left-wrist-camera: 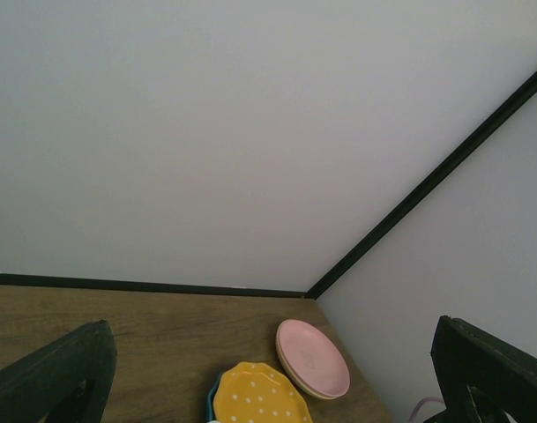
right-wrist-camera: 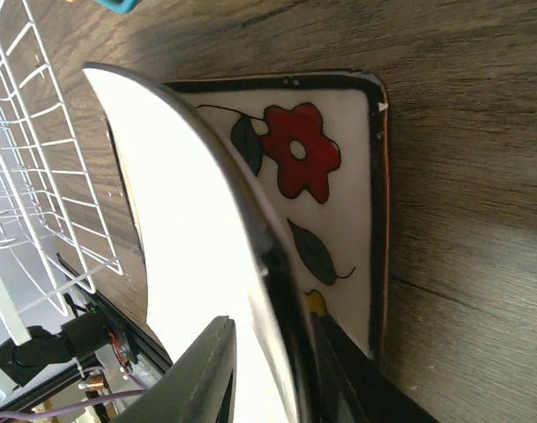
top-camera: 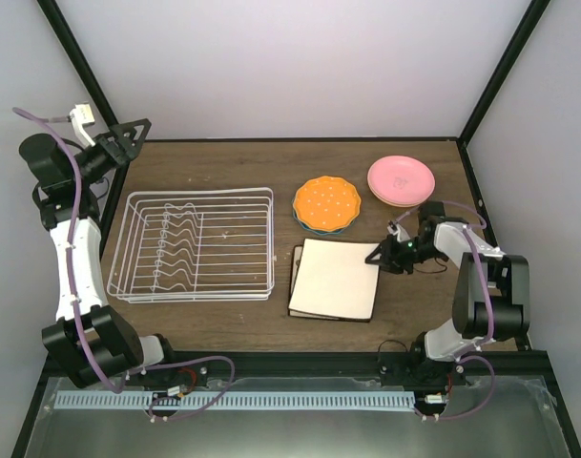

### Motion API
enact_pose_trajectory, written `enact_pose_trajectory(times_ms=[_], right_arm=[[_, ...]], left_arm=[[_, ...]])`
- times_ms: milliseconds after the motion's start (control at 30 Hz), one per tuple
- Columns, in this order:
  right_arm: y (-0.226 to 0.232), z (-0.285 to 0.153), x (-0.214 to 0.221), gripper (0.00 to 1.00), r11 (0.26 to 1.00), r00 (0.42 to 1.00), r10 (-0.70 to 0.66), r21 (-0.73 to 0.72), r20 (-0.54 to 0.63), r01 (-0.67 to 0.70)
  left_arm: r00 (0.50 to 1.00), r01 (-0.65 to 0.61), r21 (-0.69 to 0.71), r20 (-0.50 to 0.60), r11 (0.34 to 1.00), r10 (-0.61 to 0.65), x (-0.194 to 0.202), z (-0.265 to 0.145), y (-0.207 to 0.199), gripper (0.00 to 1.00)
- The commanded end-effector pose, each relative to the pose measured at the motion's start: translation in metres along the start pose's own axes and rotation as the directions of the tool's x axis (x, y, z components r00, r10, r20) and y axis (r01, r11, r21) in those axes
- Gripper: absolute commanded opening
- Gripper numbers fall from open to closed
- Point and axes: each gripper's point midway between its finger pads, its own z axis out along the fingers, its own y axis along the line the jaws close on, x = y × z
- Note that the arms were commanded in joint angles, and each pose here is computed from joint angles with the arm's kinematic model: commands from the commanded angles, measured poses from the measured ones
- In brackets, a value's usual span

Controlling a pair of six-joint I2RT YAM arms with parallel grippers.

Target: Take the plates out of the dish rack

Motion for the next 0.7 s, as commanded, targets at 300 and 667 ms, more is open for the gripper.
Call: enact_pose_trajectory(times_ms=[300,667], right_arm=[[-0.004,0.001,-0.012,0.39,0.998,0.999,-0.046,0.052,0.011,0.045],[-0.008,0.018,-0.014,0.44,0.991,0.997,-0.072,0.112,-0.031,0.075]], left_arm=[[1.000,-0.019,0.022,-0.014,1.000,0.020,0.006,-0.001,-0.005,1.00],[1.000,-0.023,0.026,-0.016,0.999,0.024,0.008,-0.002,-0.007,1.00]])
